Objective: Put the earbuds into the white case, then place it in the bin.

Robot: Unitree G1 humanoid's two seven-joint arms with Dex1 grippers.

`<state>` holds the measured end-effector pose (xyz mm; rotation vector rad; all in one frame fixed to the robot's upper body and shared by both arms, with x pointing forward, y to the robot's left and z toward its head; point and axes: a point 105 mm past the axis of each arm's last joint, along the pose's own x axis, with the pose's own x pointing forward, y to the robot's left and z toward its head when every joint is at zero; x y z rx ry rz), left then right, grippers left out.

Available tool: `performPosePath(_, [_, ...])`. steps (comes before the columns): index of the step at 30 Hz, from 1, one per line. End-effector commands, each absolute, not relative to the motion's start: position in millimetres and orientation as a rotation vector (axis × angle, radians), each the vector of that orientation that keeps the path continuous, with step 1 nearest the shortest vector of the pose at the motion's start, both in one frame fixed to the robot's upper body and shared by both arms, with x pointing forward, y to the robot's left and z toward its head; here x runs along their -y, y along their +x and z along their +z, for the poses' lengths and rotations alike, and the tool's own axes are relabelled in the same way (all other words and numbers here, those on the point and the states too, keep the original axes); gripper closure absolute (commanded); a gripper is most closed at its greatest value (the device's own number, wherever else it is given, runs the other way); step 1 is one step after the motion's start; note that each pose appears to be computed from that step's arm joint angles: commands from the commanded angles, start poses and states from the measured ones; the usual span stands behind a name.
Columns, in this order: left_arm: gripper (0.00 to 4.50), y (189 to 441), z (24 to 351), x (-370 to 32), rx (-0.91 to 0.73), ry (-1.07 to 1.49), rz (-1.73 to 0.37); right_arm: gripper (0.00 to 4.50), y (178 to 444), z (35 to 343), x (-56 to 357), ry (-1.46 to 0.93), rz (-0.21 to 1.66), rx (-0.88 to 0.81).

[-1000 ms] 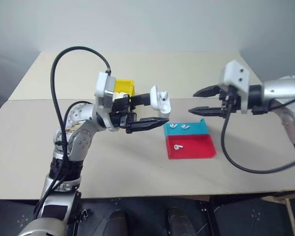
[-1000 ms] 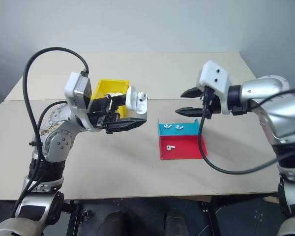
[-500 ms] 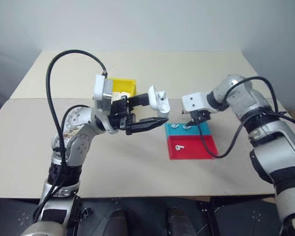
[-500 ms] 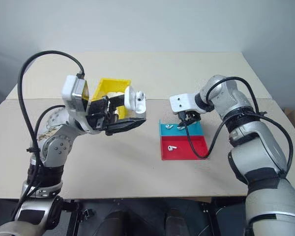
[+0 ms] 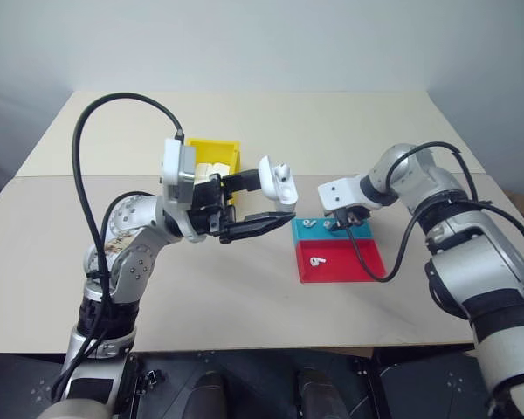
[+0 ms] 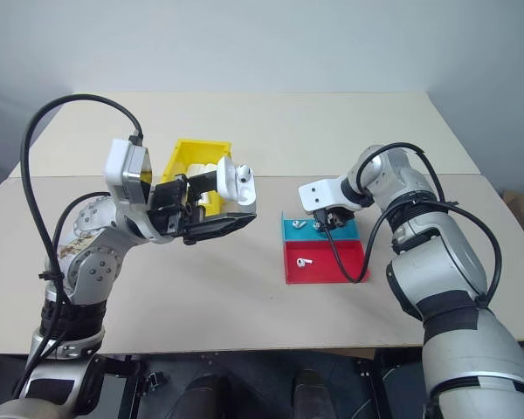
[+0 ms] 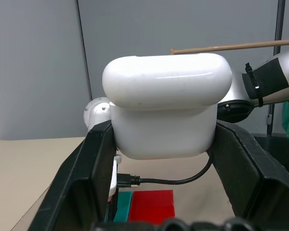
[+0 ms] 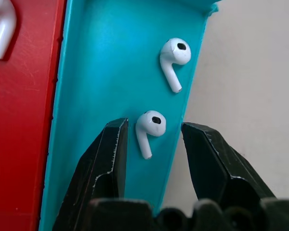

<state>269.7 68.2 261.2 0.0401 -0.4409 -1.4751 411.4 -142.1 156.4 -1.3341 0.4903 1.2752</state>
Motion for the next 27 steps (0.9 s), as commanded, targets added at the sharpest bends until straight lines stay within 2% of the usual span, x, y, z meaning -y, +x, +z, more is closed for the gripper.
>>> performPosePath(1, [1.68, 264.2, 272.7, -71.9, 0.503, 0.078, -1.466, 2.31, 415.4, 168.9, 135.9, -1.328, 1.254, -0.435])
performPosePath(19, [1.68, 263.9, 270.1, -74.3, 0.496, 0.087, -1.437, 2.31, 415.9, 153.3, 140.6, -1.367, 1.245, -0.493])
performPosePath(22, [1.68, 263.4, 269.9, -74.6, 0.496, 0.089, -1.435, 2.94, 414.3, 152.2, 139.7, -1.354, 1.259, -0.499])
performPosePath(25, [1.68, 262.6, 269.6, -74.2, 0.496, 0.091, -1.435, 3.87, 413.2, 151.0, 139.7, -1.346, 1.269, -0.5])
performPosePath(27, [1.68, 262.4, 269.3, -73.9, 0.494, 0.091, -1.437, 3.88, 412.9, 150.5, 140.5, -1.337, 1.269, -0.502])
